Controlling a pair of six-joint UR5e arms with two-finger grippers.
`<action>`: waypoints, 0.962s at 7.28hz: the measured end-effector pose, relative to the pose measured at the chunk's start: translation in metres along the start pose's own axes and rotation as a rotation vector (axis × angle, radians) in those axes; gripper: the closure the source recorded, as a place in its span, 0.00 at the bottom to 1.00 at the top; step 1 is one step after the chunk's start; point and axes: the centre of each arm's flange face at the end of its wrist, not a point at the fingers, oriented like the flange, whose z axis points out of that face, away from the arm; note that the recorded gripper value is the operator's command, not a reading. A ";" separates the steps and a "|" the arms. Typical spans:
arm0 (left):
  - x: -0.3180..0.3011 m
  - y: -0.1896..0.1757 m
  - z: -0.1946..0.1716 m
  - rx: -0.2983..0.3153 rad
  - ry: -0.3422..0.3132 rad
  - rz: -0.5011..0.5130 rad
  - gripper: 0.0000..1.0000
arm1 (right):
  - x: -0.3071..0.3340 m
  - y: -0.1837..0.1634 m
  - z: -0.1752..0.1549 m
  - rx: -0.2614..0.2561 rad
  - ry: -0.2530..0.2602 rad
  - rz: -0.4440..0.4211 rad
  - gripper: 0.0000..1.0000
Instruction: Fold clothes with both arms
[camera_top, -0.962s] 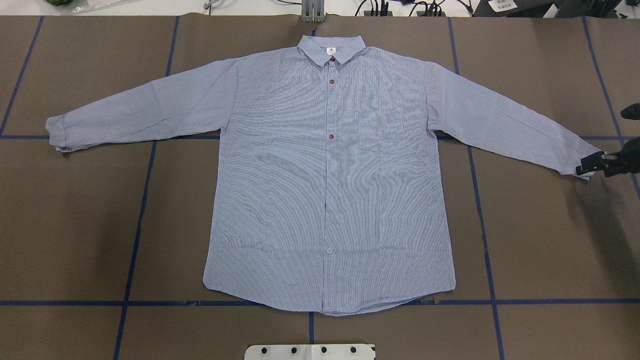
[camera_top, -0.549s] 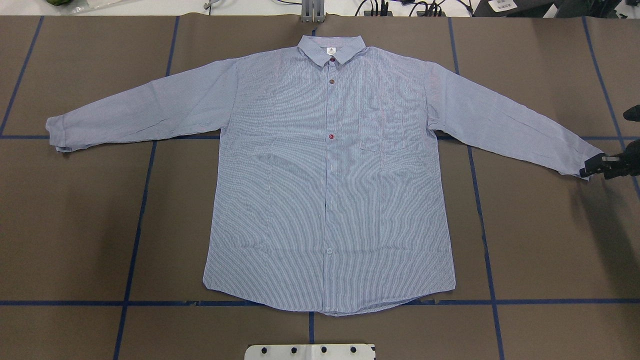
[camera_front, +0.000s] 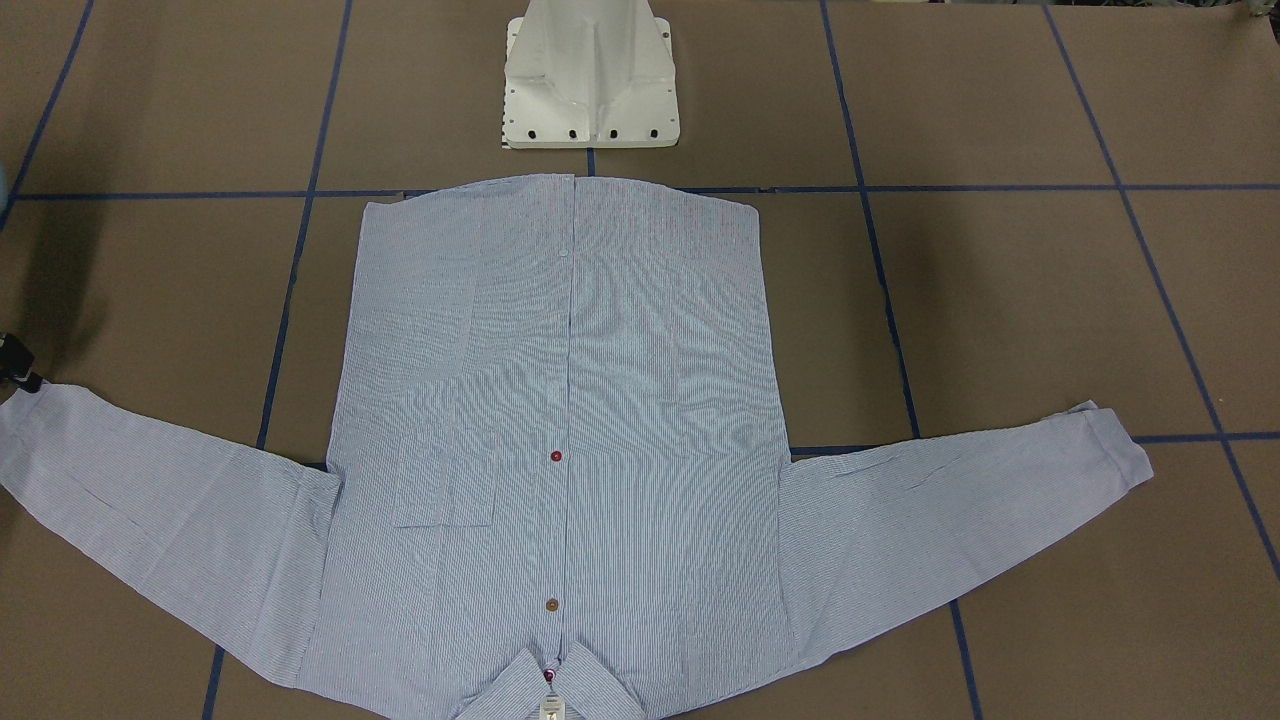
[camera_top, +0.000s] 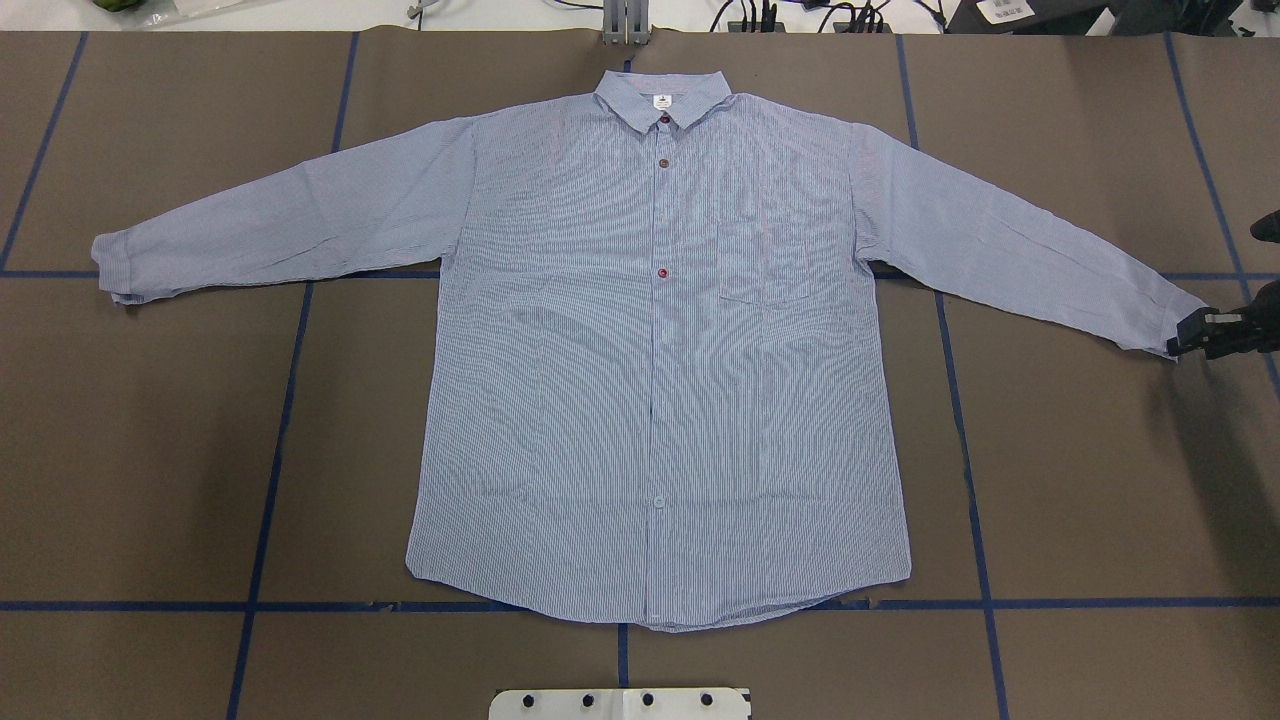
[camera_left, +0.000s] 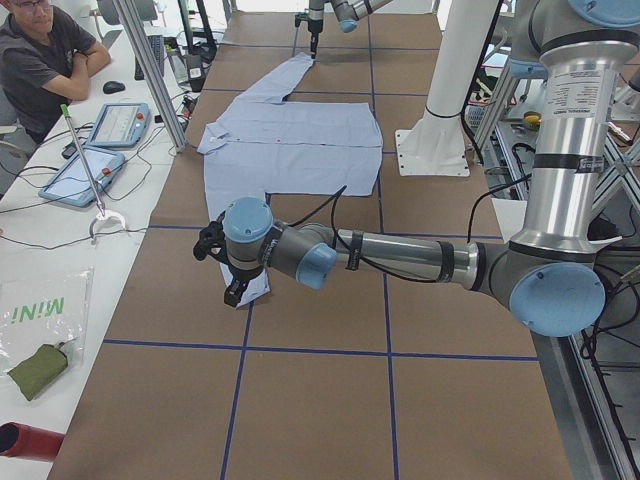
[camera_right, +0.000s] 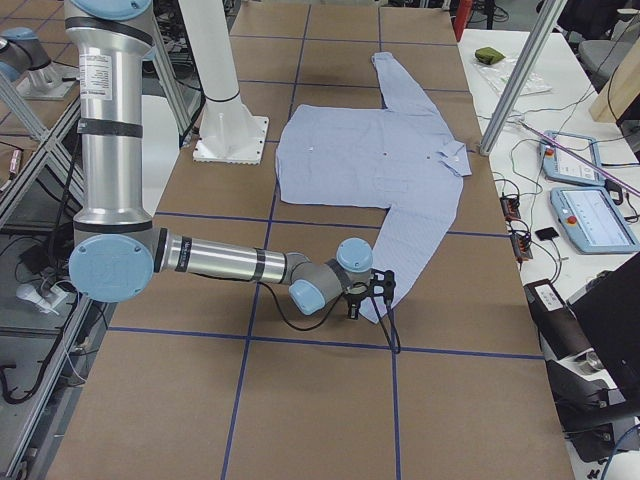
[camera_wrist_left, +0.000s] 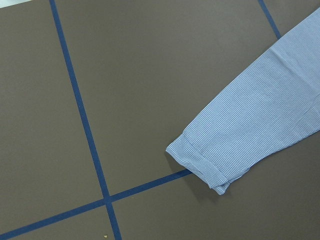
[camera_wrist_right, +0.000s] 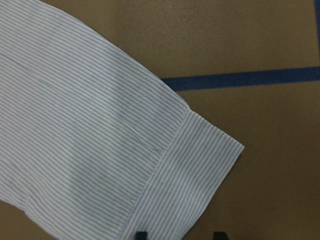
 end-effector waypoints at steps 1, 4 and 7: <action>0.000 0.000 0.000 0.000 0.000 0.001 0.00 | -0.002 -0.002 0.000 0.000 0.000 0.000 0.45; 0.000 0.000 0.000 0.000 0.000 -0.001 0.00 | -0.006 -0.005 -0.001 -0.002 0.001 0.001 0.45; 0.000 0.000 0.000 0.000 0.000 -0.002 0.00 | -0.009 -0.005 0.001 -0.007 0.001 -0.003 0.45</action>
